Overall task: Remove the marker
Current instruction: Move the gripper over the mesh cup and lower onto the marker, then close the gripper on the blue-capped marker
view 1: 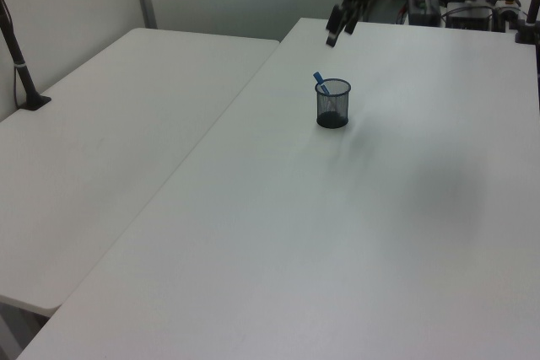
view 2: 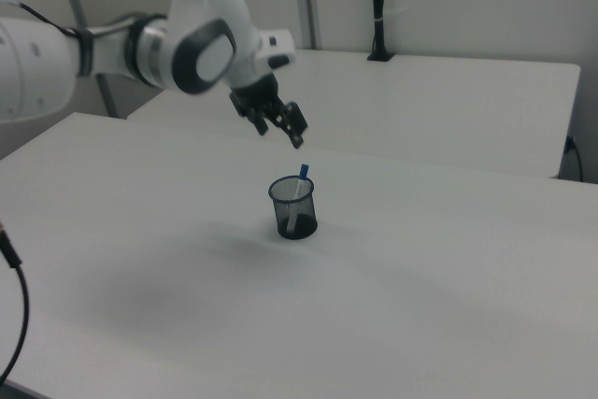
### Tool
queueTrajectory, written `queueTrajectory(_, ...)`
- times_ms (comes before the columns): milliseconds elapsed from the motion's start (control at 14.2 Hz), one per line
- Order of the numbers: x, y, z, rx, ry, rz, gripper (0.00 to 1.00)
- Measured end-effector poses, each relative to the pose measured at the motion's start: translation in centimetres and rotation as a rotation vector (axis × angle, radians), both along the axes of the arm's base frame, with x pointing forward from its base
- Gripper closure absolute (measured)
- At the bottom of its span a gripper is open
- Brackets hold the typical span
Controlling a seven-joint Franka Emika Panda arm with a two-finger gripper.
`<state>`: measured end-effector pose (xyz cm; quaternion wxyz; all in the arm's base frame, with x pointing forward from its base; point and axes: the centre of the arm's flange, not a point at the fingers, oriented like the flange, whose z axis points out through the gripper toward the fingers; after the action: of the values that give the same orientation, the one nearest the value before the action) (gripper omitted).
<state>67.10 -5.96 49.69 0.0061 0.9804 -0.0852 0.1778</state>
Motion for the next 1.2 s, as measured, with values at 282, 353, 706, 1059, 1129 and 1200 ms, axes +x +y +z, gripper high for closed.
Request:
queueTrajectory(282,2.3,0.0,-5.3,-0.011,-0.020,-0.014,0.15)
queueTrajectory(353,2.7,0.0,-5.9,-0.013,-0.025,-0.016,0.15)
queueTrajectory(706,3.1,0.1,-6.1,-0.015,-0.035,-0.016,0.26)
queueTrajectory(1059,4.2,0.4,-7.5,-0.029,-0.026,-0.006,0.34)
queueTrajectory(1129,4.5,0.4,-8.0,-0.034,-0.022,-0.003,0.34)
queueTrajectory(1200,4.7,0.4,-8.2,-0.038,-0.021,-0.001,0.39)
